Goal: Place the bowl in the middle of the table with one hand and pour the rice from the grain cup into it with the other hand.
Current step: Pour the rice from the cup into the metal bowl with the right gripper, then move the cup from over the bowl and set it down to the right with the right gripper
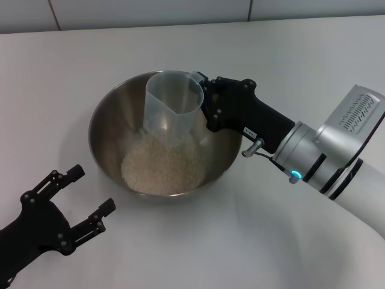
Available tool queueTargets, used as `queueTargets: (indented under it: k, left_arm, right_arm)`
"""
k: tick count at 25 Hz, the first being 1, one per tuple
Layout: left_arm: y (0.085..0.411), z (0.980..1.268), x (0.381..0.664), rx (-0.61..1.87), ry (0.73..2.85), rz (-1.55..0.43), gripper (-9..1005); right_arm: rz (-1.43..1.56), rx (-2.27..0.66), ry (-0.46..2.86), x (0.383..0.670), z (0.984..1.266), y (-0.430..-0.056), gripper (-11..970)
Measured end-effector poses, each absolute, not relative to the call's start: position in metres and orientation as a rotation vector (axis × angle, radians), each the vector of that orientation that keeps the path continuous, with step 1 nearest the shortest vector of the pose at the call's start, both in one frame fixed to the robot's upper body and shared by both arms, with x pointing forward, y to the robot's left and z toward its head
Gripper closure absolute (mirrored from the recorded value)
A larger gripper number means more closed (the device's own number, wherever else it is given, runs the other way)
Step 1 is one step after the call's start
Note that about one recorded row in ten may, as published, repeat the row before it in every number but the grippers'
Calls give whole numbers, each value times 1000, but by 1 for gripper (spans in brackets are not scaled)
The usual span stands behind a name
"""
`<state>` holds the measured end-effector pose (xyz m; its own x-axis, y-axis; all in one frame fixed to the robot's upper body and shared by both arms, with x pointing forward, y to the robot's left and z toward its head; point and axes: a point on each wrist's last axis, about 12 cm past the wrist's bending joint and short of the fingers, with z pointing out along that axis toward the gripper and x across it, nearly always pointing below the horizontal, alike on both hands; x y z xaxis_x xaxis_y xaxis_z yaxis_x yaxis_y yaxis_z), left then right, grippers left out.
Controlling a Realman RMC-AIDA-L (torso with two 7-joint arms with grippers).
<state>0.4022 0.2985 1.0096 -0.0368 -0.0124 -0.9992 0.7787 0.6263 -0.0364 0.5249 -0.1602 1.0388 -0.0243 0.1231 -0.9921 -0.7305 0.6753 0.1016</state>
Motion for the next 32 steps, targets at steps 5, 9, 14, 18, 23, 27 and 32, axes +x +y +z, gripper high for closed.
queueTargets:
  k: [5,9,14,18,23,27,32]
  left_arm:
    - [299,1010,402,677,1483,-721,159]
    - [299,1010,402,677,1483,-721,159]
    - [299,1009,402,675,1485,-719,159]
    - [300,1009,401,675,1486,-717,159]
    - [300,1011,401,676,1478,-720,160]
    - [300,1011,401,677,1475,-721,160]
    - [301,1012,401,680,1469,-722,160]
  right_arm:
    - [718,-521,1440,526,1039,-164,943]
    - [674,-457,1429,531,1041,-177,943]
    - [577,-352,1394,534,1044,-205,943]
    - [469,-271,1377,534,1044,-228,943]
    - [351,-237,1417,534,1037,-250,943]
    - [314,-244,1438,534,1034,-254,943]
    - [300,-243,1459,533,1030,-256,943]
